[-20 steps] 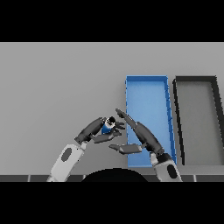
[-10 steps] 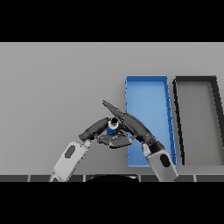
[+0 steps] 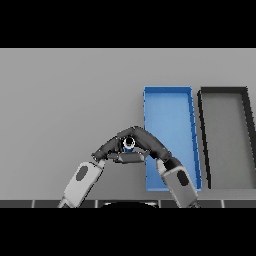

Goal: Pick up the blue pipe and place it into the blue bin.

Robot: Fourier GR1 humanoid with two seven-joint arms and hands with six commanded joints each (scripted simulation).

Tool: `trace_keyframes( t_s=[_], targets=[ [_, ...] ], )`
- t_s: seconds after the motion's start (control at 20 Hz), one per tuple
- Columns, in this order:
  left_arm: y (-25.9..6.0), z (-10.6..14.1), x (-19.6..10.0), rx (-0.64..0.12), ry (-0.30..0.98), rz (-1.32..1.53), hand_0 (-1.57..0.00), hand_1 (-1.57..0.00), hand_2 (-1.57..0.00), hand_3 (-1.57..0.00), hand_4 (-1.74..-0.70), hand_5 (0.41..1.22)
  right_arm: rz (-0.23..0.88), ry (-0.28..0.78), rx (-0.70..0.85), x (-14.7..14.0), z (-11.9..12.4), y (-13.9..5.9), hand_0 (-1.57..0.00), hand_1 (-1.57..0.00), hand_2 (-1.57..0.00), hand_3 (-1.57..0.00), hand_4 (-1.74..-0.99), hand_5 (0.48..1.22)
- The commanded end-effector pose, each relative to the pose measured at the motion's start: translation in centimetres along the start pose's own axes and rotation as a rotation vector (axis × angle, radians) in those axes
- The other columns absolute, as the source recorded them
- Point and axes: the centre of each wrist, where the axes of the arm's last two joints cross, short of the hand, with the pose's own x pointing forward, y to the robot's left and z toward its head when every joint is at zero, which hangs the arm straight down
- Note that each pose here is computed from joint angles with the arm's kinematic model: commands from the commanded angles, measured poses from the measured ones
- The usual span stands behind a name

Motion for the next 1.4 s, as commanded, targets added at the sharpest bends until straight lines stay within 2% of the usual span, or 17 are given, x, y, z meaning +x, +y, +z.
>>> trace_keyframes(
  t_s=[0.0,0.1,0.2,0.35,0.5,0.55,0.6,0.7,0.8,0.95,1.1,1.2,1.35],
  targets=[
    [0.2,0.1,-0.1,-0.004,-0.008,-0.010,-1.57,-1.57,-1.56,-1.33,-1.70,1.221,0.001,-0.006,-0.001,0.1,0.4,0.4,-1.32,-1.33,-1.33,-1.23,-1.481,0.869],
    [0.3,-0.3,0.2,-0.006,-0.024,-0.006,-1.57,-1.57,-1.55,-1.37,-1.72,1.221,0.031,-0.042,-0.018,0.2,-0.1,0.6,-1.41,-1.42,-1.42,-1.35,-1.474,0.996],
    [0.3,-0.2,0.0,-0.007,-0.022,-0.004,-1.57,-1.57,-1.55,-1.40,-1.73,1.221,0.044,-0.052,-0.008,0.0,-0.1,0.6,-1.47,-1.47,-1.47,-1.43,-1.481,1.077],
    [0.1,-0.2,-0.2,0.000,-0.047,-0.014,-1.57,-1.57,-1.56,-1.44,-1.73,1.221,-0.021,-0.037,-0.011,0.1,0.0,1.0,-1.52,-1.52,-1.52,-1.50,-1.490,1.147],
    [0.1,-0.1,0.1,0.020,-0.040,-0.012,-1.57,-1.57,-1.56,-1.43,-1.73,1.221,-0.050,-0.039,-0.025,0.2,0.0,1.0,-1.54,-1.55,-1.55,-1.53,-1.494,1.183],
    [0.2,0.0,0.0,0.014,-0.039,-0.021,-1.57,-1.57,-1.57,-1.26,-1.73,1.221,-0.062,-0.040,-0.021,0.0,0.0,1.0,-1.55,-1.55,-1.55,-1.54,-1.495,1.191],
    [0.2,0.2,0.1,0.016,-0.037,-0.037,-1.45,-1.37,-1.34,-1.05,-1.63,1.221,-0.058,-0.048,-0.030,0.1,-0.1,1.1,-1.55,-1.55,-1.55,-1.55,-1.496,1.197],
    [0.6,0.2,0.3,-0.007,-0.012,-0.079,-0.94,-0.88,-0.85,-0.67,-1.41,1.221,-0.053,-0.055,-0.046,0.1,-0.1,1.3,-1.56,-1.56,-1.56,-1.56,-1.497,1.206],
    [1.0,0.5,0.3,-0.056,0.009,-0.088,-0.60,-0.56,-0.55,-0.43,-1.25,1.221,-0.053,-0.060,-0.052,0.0,0.0,1.6,-1.56,-1.56,-1.56,-1.56,-1.498,1.211],
    [1.0,0.5,-0.3,-0.067,0.067,-0.088,-0.31,-0.29,-0.28,-0.22,-1.09,0.984,-0.052,-0.048,-0.064,0.0,0.0,1.2,-1.57,-1.57,-1.57,-1.57,-1.498,1.216],
    [1.3,0.4,0.0,-0.058,0.133,-0.087,-0.16,-0.15,-0.14,-0.11,-1.01,0.785,-0.040,-0.090,-0.078,0.2,-0.1,1.4,-1.57,-1.57,-1.57,-1.57,-1.499,1.218],
    [1.4,0.4,-0.2,-0.046,0.121,-0.084,-0.10,-0.09,-0.09,-0.07,-0.98,0.682,-0.030,-0.087,-0.077,-0.1,0.0,1.5,-1.57,-1.57,-1.57,-1.57,-1.499,1.219],
    [1.2,0.4,-0.3,-0.028,0.171,-0.061,-0.05,-0.05,-0.05,-0.04,-0.97,0.578,-0.041,-0.106,-0.083,-0.2,-0.2,1.3,-1.57,-1.57,-1.57,-1.57,-1.499,1.220]
  ],
)
